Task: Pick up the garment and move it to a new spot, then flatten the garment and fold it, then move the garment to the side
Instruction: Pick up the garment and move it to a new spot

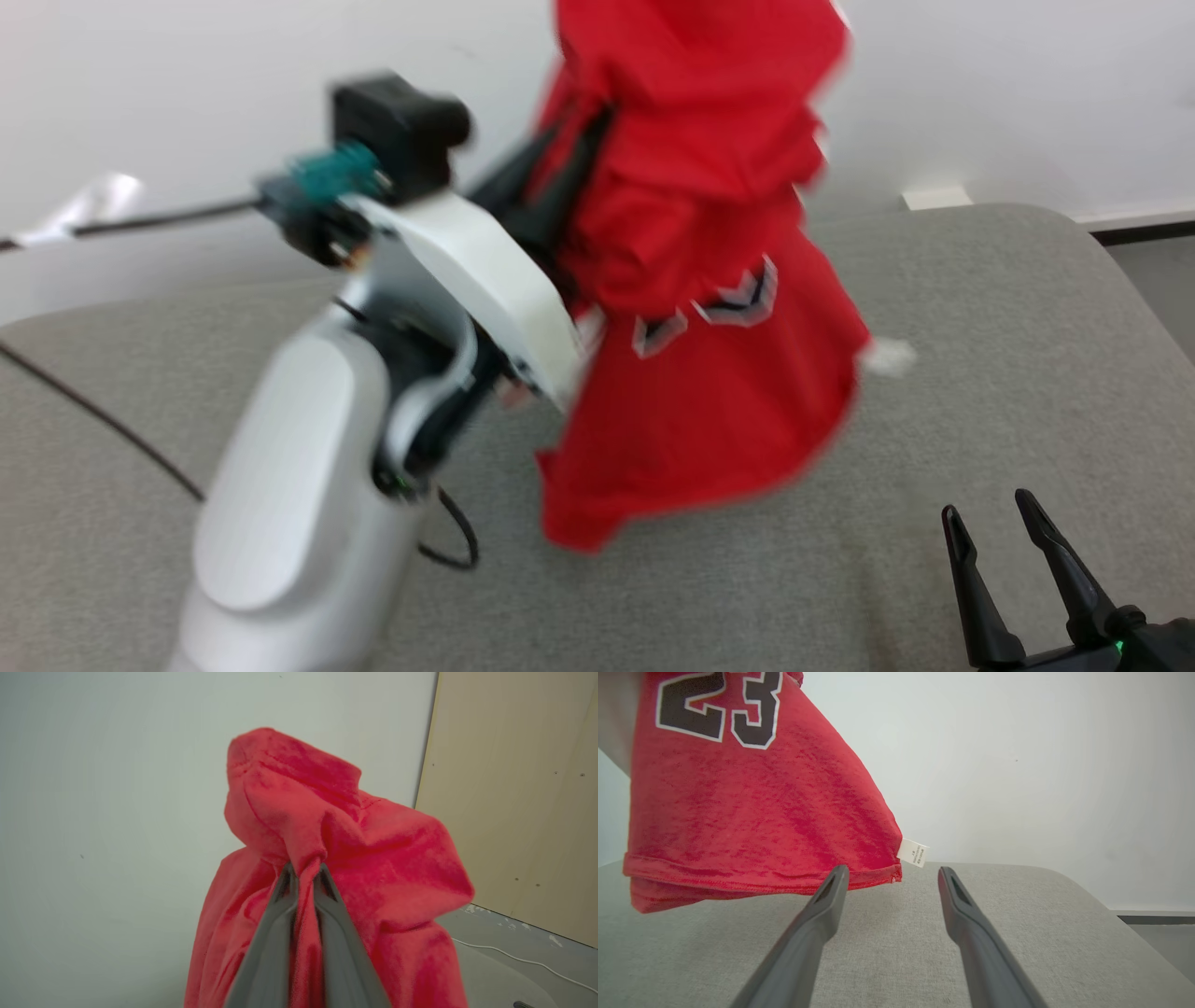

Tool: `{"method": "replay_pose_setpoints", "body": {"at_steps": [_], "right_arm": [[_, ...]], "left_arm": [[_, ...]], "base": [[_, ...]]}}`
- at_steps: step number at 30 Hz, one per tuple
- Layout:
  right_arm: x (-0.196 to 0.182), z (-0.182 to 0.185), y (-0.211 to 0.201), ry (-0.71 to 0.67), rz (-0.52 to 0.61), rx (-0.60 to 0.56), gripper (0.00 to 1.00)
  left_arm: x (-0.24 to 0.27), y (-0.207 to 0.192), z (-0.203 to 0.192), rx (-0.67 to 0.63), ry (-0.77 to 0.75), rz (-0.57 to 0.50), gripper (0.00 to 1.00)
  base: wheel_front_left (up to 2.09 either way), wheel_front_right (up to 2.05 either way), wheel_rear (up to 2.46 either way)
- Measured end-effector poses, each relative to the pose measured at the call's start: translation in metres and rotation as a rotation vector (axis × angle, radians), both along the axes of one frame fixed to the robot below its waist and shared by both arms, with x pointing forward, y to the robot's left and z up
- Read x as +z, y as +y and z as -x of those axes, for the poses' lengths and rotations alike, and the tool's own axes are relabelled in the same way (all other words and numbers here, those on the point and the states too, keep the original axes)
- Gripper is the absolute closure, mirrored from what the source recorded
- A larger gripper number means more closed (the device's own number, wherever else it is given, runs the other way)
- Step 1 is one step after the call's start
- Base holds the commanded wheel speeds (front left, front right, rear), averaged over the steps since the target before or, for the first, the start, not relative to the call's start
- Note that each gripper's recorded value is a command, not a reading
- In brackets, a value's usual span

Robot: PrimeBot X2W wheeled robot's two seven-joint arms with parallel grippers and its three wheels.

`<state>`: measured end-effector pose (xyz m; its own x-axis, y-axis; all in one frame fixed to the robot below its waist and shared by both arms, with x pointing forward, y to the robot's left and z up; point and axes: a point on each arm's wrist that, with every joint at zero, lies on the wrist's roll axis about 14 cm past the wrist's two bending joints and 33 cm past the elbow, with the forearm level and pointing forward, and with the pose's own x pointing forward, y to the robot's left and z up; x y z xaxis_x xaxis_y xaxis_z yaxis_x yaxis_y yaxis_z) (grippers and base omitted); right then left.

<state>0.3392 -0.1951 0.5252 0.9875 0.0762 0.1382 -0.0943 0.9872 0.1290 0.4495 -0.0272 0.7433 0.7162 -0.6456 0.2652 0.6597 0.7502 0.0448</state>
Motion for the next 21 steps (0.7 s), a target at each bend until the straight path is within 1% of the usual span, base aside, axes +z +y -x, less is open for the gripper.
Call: {"method": "replay_pose_setpoints", "body": {"at_steps": [4,9,11,12,15,18,20,21], "right_arm": [[-0.004,0.005,-0.011,0.015,-0.009,-0.044,0.00],[-0.011,0.008,-0.020,0.039,-0.009,-0.076,0.00],[-0.013,0.008,-0.023,0.044,-0.011,-0.086,0.00],[-0.013,0.008,-0.024,0.046,-0.010,-0.090,0.00],[-0.014,0.006,-0.025,0.050,-0.008,-0.092,0.00],[-0.016,0.003,-0.024,0.055,-0.003,-0.084,0.00],[-0.016,0.001,-0.023,0.056,0.000,-0.076,0.00],[-0.016,0.000,-0.022,0.056,0.001,-0.071,0.00]], "left_arm": [[-0.046,-0.037,0.017,-0.108,0.105,-0.040,1.00],[-0.139,-0.057,0.026,-0.130,0.288,-0.130,1.00],[-0.178,-0.059,0.031,-0.115,0.354,-0.174,1.00],[-0.200,-0.059,0.035,-0.110,0.384,-0.214,1.00],[-0.252,-0.053,0.047,-0.089,0.480,-0.267,1.00],[-0.280,-0.047,0.051,-0.066,0.522,-0.287,1.00],[-0.288,-0.046,0.056,-0.072,0.514,-0.291,1.00],[-0.290,-0.046,0.057,-0.077,0.513,-0.281,0.78]], "base": [[0.00,0.00,0.00],[0.00,0.00,0.00],[0.00,0.00,0.00],[0.00,0.00,0.00],[0.00,0.00,0.00],[0.00,0.00,0.00],[0.00,0.00,0.00],[0.00,0.00,0.00]]}}
